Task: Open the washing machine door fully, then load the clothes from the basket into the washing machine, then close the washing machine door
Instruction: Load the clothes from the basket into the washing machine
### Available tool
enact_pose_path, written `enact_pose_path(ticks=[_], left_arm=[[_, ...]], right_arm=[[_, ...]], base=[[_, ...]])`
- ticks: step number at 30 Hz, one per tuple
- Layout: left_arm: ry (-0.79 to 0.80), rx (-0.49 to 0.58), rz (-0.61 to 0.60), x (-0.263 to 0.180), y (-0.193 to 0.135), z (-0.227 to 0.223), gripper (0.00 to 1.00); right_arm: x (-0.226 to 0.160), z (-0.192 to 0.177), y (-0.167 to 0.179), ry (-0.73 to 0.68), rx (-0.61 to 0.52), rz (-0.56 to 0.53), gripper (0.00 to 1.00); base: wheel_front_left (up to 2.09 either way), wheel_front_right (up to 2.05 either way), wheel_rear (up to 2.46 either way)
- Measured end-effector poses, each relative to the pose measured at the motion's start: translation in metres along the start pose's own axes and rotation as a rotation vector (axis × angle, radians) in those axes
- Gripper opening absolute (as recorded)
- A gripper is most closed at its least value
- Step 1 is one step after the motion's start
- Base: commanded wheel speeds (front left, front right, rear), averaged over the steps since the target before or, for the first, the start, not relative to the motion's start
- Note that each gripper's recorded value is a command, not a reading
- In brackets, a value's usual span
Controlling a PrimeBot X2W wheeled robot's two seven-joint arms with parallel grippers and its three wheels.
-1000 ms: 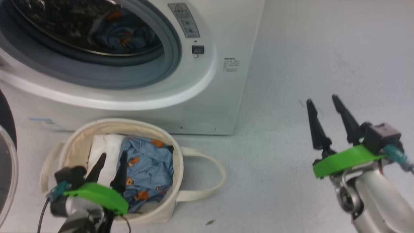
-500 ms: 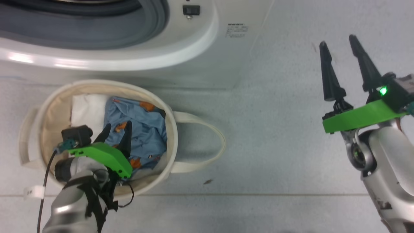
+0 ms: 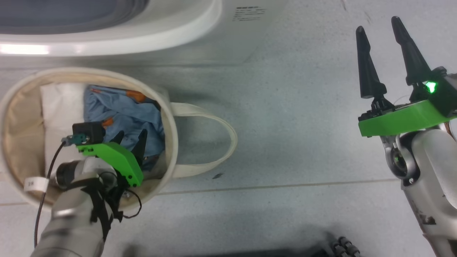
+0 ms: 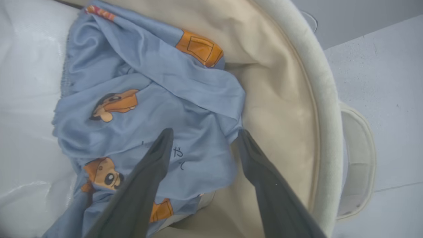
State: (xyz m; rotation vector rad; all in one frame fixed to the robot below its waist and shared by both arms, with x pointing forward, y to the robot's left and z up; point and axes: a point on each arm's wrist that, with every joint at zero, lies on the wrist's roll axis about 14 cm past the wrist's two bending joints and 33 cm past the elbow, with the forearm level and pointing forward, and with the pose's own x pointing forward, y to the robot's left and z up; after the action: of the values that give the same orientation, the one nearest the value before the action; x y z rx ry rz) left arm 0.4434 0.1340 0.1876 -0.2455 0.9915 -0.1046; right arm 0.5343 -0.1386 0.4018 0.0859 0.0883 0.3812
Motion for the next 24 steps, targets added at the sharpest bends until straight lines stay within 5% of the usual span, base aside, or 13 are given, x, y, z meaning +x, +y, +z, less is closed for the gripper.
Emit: enact_pose_path(ticks=[24], left_arm=[[0.203, 0.078, -0.065, 0.051, -0.02, -0.038, 1.0]], right_arm=[[-0.039, -0.005, -0.051, 0.033, -0.093, -0.146, 1.0]], base=[[0.0, 0.0, 0.0]])
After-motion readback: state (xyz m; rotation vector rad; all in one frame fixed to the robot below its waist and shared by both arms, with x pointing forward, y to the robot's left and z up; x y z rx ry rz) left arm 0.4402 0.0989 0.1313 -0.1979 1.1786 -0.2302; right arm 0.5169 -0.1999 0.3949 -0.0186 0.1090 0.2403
